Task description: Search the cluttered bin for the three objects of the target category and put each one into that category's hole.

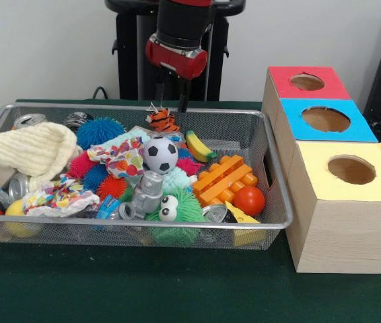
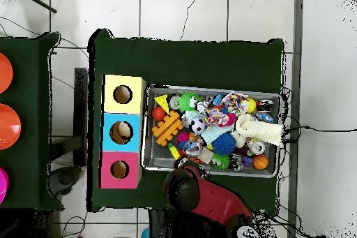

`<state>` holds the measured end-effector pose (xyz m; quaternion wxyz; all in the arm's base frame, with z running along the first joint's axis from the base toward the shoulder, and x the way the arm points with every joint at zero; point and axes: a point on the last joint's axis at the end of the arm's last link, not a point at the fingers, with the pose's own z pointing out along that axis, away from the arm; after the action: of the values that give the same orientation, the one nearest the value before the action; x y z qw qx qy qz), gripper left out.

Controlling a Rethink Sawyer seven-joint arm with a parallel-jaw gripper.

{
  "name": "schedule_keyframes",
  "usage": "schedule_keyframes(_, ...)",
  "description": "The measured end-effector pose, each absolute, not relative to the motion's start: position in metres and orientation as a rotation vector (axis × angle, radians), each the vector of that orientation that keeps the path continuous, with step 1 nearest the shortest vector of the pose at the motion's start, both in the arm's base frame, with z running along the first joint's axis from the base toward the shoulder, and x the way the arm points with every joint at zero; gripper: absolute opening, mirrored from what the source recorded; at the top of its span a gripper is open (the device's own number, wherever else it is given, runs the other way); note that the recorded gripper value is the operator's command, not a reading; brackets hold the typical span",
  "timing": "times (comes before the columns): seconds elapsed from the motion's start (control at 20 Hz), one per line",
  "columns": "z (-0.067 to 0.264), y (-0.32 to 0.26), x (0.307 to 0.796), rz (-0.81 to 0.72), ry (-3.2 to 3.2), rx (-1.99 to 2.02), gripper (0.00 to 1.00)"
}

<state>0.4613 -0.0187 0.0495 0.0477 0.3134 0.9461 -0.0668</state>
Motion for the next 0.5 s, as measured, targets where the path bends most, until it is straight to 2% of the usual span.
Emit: schedule_keyframes(0.5, 0.033, -0.042, 0.450, -0.207, 2.900, 1.052, 1.00)
